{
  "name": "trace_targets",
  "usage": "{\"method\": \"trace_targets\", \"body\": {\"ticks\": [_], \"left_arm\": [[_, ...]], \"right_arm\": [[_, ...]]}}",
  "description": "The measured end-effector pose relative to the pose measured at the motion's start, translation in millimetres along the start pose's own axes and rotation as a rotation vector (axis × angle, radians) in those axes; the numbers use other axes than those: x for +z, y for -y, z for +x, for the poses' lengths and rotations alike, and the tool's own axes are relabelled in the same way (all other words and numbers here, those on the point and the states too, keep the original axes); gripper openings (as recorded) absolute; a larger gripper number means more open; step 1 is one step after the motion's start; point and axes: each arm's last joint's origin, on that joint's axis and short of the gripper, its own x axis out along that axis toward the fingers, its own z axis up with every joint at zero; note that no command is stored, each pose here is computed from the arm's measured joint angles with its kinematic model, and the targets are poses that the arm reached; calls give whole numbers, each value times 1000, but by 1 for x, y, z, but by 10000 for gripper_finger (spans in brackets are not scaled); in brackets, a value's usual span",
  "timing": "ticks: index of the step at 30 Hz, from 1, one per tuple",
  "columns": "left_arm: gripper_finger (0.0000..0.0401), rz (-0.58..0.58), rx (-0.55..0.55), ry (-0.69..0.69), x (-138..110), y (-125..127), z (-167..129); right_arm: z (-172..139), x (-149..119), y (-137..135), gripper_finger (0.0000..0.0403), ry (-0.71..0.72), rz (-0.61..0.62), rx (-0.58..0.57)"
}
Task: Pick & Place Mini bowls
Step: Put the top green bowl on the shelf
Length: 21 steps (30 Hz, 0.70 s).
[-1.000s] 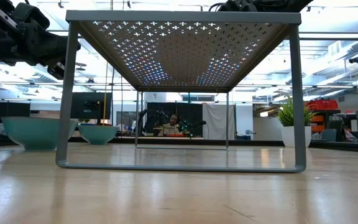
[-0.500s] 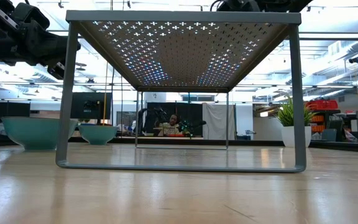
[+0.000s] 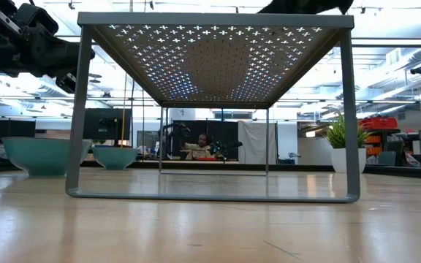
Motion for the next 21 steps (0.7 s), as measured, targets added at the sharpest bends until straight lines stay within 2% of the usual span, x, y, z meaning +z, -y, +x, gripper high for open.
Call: {"method": "trace_targets", "body": {"ticks": [9, 21], "left_arm": [[32, 0, 0, 0, 0, 0, 0], [32, 0, 0, 0, 0, 0, 0]], "right_arm": [[-13, 18, -32, 0, 45, 31, -81], [-10, 25, -59, 0, 47, 147, -164]]}}
